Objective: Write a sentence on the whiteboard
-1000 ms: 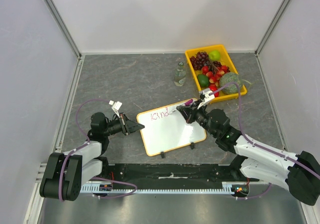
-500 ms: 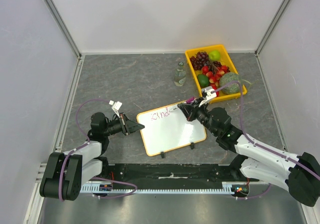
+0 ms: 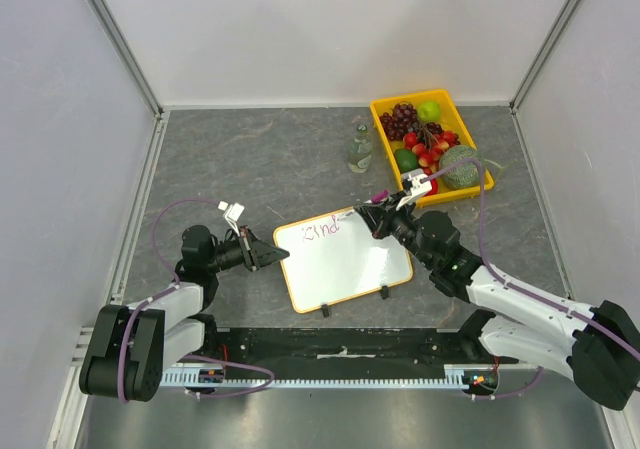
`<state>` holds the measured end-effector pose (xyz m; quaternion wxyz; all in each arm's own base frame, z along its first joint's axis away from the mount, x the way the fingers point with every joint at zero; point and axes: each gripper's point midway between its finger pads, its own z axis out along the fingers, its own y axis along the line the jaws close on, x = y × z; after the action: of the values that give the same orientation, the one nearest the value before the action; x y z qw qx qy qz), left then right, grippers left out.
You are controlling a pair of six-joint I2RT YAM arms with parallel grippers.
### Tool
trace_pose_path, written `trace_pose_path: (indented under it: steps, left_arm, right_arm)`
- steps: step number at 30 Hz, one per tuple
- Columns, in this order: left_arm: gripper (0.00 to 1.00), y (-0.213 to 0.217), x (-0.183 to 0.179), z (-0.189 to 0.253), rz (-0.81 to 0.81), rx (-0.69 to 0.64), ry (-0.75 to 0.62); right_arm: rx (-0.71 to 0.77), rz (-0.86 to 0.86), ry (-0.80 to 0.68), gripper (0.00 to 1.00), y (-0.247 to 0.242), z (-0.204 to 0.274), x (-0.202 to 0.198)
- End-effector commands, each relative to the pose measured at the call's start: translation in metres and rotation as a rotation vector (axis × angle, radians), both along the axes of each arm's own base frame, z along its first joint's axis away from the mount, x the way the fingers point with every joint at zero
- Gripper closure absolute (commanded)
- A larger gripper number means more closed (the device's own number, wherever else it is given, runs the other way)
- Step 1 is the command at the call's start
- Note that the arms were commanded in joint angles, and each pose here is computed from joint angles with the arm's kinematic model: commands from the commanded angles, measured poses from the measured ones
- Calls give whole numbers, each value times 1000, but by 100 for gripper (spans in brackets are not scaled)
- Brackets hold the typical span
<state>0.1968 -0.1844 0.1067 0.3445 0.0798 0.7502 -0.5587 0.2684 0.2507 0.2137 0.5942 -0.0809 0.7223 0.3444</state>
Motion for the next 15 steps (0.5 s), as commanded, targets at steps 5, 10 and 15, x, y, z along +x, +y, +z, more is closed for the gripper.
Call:
trace_pose_path:
  steps: [5,10,15]
  left_arm:
    - [98,0,6,4,-2,9,-42]
    - [98,0,6,4,-2,9,-42]
    - [98,-1,5,4,-5,9,-42]
  right_arm:
    - [10,-3,-13,100,-2,-2,0]
    - [-2,7,0,100,-5,-9,-5]
    - [-4,32,7,100,-5,-13,-11]
